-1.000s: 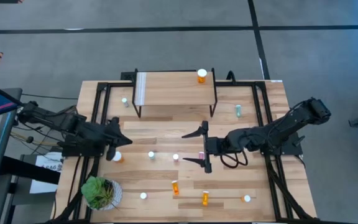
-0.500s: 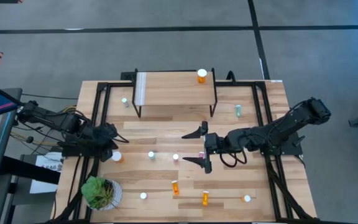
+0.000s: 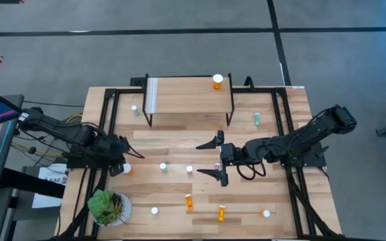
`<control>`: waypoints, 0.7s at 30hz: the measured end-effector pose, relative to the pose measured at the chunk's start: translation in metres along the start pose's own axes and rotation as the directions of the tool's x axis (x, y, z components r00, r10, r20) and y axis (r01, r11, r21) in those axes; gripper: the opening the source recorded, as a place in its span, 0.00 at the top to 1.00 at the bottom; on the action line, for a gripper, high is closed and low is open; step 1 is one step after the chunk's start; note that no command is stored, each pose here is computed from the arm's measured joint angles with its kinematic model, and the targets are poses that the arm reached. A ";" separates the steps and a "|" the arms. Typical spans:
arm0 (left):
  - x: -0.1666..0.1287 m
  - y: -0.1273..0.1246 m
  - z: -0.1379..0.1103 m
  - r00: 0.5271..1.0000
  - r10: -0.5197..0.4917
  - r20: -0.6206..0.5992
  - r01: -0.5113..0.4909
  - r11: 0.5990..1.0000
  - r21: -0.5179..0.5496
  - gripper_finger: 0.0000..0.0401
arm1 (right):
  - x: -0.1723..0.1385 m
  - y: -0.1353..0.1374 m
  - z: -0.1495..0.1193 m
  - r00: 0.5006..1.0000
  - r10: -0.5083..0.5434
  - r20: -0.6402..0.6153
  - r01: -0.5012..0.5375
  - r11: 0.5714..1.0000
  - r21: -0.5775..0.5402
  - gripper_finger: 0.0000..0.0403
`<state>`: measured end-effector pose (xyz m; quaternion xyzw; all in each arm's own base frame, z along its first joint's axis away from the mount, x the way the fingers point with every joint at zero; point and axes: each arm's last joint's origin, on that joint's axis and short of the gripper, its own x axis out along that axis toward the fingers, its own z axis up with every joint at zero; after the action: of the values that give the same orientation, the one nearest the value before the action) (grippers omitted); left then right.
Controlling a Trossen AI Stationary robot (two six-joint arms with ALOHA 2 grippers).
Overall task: Pick and place medicine bottles onto shelf by color
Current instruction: Put the large orange pill bottle on the shelf aligned with the other large orange pill bottle
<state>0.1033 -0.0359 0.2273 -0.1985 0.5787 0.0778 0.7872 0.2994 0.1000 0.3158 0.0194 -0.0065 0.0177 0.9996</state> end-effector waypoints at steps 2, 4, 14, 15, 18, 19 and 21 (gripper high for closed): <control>0.006 -0.003 0.003 0.999 0.018 -0.052 -0.016 0.999 0.043 0.76 | 0.000 0.000 0.000 1.000 0.000 0.000 0.000 1.000 0.000 0.03; 0.013 -0.007 0.005 0.994 0.021 -0.112 -0.012 0.996 0.083 0.70 | 0.000 0.000 0.000 1.000 0.000 0.000 0.000 1.000 0.000 0.03; 0.035 -0.018 0.008 0.962 0.106 -0.251 -0.055 0.978 0.202 0.50 | 0.000 0.000 -0.001 1.000 0.000 -0.010 0.000 1.000 -0.003 0.03; 0.036 -0.019 0.008 0.961 0.107 -0.257 -0.053 0.977 0.209 0.49 | 0.000 0.000 -0.001 1.000 -0.001 -0.015 0.000 1.000 -0.005 0.03; 0.039 -0.022 0.008 0.961 0.117 -0.251 -0.059 0.972 0.228 0.45 | 0.000 0.000 -0.003 1.000 -0.001 -0.030 0.001 1.000 -0.010 0.03; 0.040 -0.023 0.008 0.962 0.122 -0.244 -0.064 0.970 0.235 0.44 | 0.000 0.000 -0.003 0.999 -0.001 -0.033 0.001 1.000 -0.011 0.03; 0.039 -0.024 0.008 0.967 0.134 -0.215 -0.080 0.967 0.241 0.42 | 0.000 0.000 -0.003 0.999 -0.001 -0.033 0.001 1.000 -0.011 0.03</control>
<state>0.1311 -0.0585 0.1975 -0.0818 0.6809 0.0294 0.7272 0.2995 0.1000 0.3124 0.0137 0.0102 0.0174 0.9997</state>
